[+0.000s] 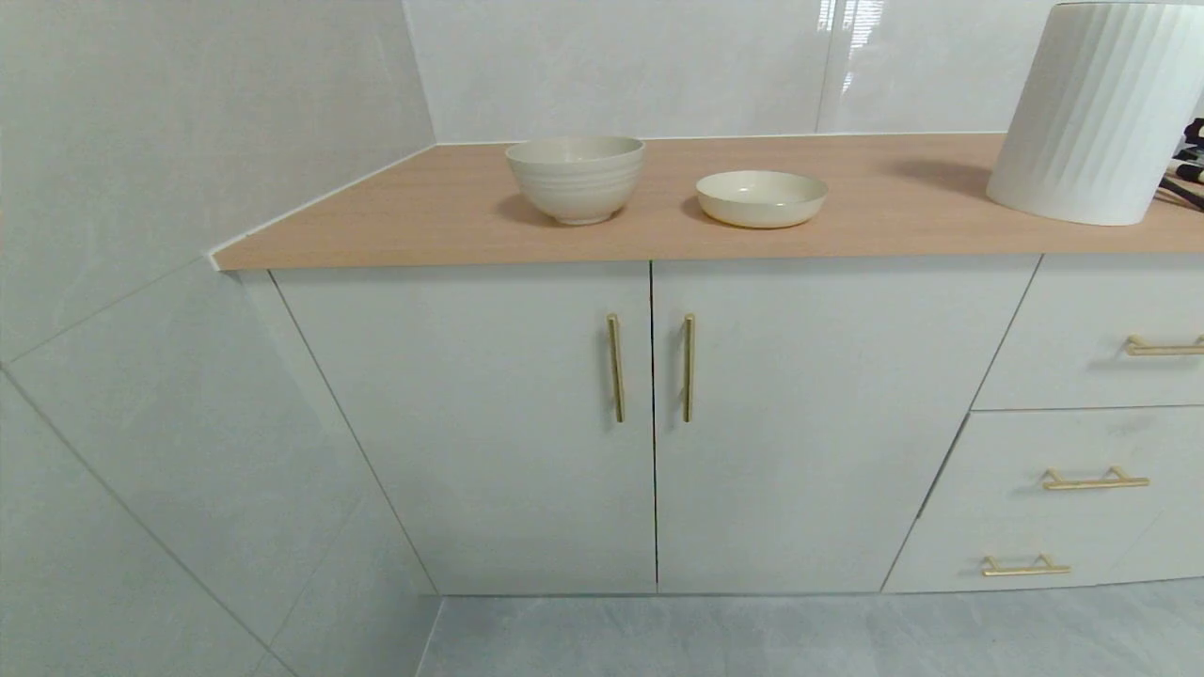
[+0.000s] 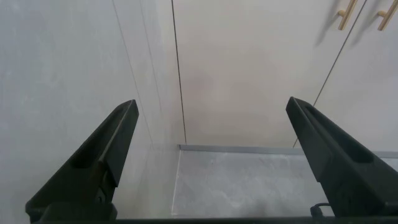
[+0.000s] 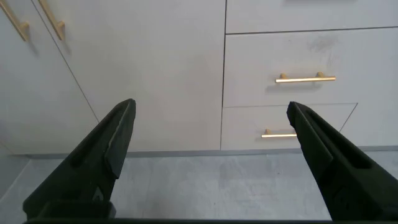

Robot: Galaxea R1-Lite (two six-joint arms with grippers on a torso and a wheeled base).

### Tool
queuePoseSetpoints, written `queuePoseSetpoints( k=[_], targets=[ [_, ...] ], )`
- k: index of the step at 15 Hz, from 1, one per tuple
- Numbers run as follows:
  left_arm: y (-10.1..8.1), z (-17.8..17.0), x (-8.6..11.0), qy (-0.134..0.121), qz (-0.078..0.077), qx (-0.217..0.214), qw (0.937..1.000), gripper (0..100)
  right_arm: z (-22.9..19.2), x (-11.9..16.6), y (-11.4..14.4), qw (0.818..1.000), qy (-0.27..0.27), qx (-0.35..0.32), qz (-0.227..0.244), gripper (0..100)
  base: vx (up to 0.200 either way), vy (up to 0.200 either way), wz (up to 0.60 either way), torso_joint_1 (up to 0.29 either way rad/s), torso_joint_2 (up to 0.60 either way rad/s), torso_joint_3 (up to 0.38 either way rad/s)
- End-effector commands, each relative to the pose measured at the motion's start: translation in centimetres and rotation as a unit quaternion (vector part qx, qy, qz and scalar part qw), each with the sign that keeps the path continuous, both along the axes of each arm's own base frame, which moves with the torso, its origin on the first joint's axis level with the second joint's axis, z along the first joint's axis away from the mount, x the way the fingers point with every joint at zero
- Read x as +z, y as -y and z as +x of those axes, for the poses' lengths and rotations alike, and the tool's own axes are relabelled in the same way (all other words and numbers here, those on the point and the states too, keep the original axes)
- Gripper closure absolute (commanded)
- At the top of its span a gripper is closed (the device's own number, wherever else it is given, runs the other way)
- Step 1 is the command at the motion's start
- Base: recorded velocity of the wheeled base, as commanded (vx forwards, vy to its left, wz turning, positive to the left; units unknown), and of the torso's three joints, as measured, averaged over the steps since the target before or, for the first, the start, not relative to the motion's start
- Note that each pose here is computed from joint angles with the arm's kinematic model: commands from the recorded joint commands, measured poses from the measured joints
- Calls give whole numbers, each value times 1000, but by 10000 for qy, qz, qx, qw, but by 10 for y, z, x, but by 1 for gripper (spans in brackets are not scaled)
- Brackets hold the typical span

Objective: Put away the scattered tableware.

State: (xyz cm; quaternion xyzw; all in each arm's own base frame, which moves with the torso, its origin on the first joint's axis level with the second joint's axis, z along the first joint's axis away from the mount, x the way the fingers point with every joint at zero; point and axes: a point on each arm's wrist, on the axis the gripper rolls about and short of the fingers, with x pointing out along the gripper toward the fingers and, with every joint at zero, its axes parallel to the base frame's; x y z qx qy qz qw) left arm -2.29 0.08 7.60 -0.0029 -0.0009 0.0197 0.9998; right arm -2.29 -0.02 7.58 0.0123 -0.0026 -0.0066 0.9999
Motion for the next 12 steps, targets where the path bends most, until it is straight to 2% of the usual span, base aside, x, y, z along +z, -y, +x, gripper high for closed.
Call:
queuePoseSetpoints(
  k=[1,12],
  targets=[
    [0,0,0,-8,-2,3,10000,0,0,0,0,10000,-2,-3,7,0,0,0,0,0,0,0],
    [0,0,0,-8,-2,3,10000,0,0,0,0,10000,-3,12,-24,0,0,0,0,0,0,0]
  ],
)
